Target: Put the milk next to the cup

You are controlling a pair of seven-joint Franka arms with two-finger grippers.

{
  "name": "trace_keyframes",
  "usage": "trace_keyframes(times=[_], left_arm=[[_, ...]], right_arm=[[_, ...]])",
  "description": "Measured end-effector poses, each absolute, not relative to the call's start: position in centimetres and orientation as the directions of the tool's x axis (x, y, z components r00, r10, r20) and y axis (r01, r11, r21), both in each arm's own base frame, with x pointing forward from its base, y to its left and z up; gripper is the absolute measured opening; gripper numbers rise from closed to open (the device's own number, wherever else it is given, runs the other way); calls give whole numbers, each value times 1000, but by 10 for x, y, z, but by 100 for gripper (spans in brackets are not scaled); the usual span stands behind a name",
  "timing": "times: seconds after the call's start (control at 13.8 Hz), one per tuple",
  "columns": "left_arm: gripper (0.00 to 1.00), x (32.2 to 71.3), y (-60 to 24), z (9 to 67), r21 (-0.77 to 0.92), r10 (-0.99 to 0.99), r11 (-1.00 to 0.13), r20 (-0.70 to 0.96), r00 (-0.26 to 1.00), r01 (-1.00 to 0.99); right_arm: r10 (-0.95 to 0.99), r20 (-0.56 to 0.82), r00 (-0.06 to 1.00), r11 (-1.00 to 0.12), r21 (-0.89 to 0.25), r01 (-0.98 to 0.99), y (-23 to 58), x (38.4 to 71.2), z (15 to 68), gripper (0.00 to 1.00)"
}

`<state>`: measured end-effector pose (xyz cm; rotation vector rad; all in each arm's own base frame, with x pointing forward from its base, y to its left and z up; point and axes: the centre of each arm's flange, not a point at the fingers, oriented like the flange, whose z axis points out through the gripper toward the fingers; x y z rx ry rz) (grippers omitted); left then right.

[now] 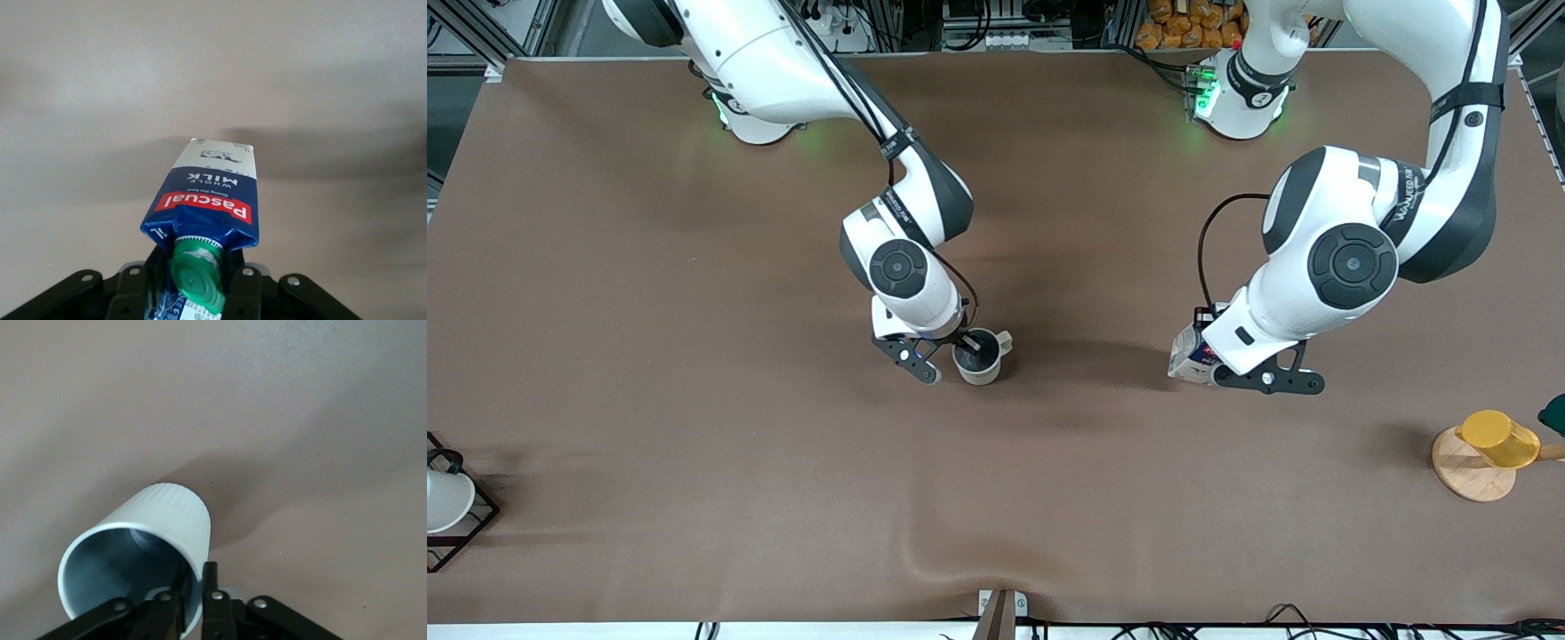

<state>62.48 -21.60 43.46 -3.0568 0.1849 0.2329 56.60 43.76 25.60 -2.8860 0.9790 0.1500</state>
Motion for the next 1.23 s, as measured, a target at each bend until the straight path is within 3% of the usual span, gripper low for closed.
trace_keyframes(times=[0.22,0.58,0.87,1.23], left_arm=[[38,623,-219,435,-61,-120,-990,-156,980,-131],[38,619,-226,434,-64,-130,-988,-172,977,-143],[38,601,-255,431,-85,-120,-987,-212,970,-140],[41,567,-323,434,-94,-133,-984,-203,970,-154]], right_arm=[[-609,-112,785,-784,-66,-617,434,576,267,49],[-607,-182,773,-792,60,-608,372,621,337,99],[-503,-209,839,-861,35,-507,278,654,403,100],[-330,-176,928,-940,-28,-339,95,688,453,100]])
